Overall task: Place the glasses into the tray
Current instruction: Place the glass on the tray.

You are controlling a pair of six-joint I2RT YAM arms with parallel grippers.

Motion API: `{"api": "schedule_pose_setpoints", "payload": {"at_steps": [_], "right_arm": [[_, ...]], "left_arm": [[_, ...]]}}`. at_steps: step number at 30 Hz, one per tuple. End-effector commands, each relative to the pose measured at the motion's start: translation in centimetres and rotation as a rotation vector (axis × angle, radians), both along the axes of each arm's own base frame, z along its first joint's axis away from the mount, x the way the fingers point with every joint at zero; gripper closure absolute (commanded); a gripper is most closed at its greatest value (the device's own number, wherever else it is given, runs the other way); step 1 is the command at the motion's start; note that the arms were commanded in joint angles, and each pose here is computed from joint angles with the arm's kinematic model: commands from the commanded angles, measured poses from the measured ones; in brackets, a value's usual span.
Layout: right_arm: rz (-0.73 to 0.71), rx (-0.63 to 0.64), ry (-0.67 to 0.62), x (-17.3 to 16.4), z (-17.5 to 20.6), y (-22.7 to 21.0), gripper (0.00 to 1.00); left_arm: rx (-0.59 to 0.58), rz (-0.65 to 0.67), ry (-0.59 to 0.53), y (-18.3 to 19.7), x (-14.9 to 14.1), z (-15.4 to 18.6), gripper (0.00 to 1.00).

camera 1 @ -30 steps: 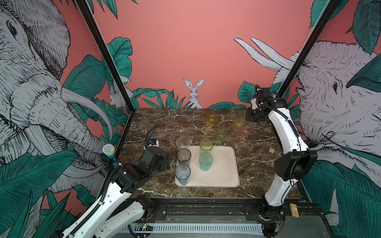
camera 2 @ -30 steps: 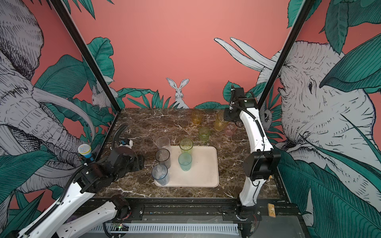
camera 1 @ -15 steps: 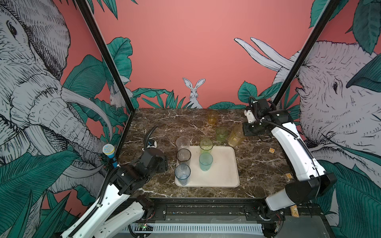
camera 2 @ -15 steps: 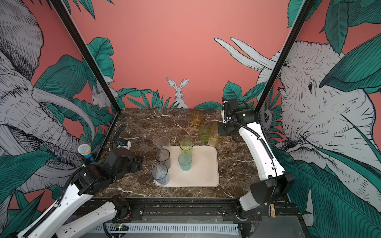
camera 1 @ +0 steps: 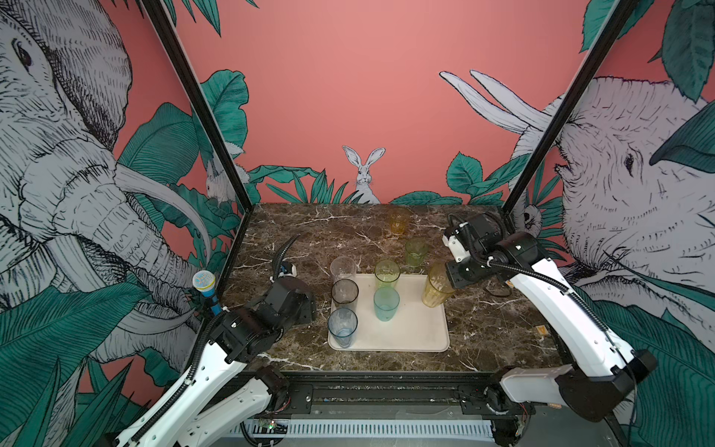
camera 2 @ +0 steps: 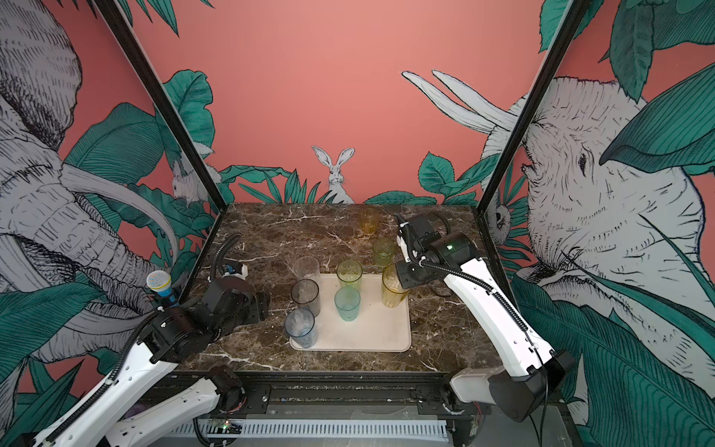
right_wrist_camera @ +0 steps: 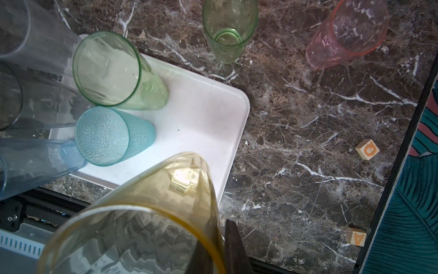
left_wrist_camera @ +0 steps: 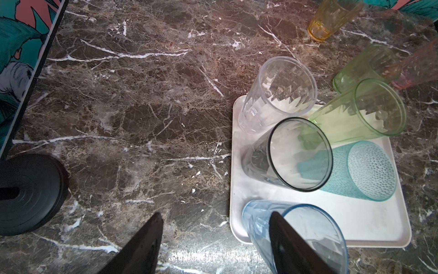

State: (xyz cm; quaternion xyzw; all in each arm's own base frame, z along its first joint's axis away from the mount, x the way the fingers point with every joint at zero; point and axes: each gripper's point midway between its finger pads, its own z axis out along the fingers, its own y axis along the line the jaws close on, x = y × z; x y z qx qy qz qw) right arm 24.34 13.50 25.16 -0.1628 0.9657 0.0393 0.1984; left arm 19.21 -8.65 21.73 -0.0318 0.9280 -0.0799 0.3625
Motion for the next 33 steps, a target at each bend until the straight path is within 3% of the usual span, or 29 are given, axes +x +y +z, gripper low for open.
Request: {"api": "schedule_pose_setpoints", "payload": {"at_steps": [1,16,33], "right_arm": [[0.002,0.012,-0.002,-1.3,-0.4,0.5,1.00],[0.110,0.045,-0.027,-5.6,-3.5,5.9,1.00],[0.217,0.043,-0.032,-7.4,-6.2,12.5,1.00]], "left_arm": [[-0.011,0.008,0.002,0.2,-0.2,0.0,0.28],[-0.028,0.011,0.024,0.2,-0.7,-1.0,0.28],[-0.035,0.003,0.041,0.1,-1.1,-1.6,0.28]]}}
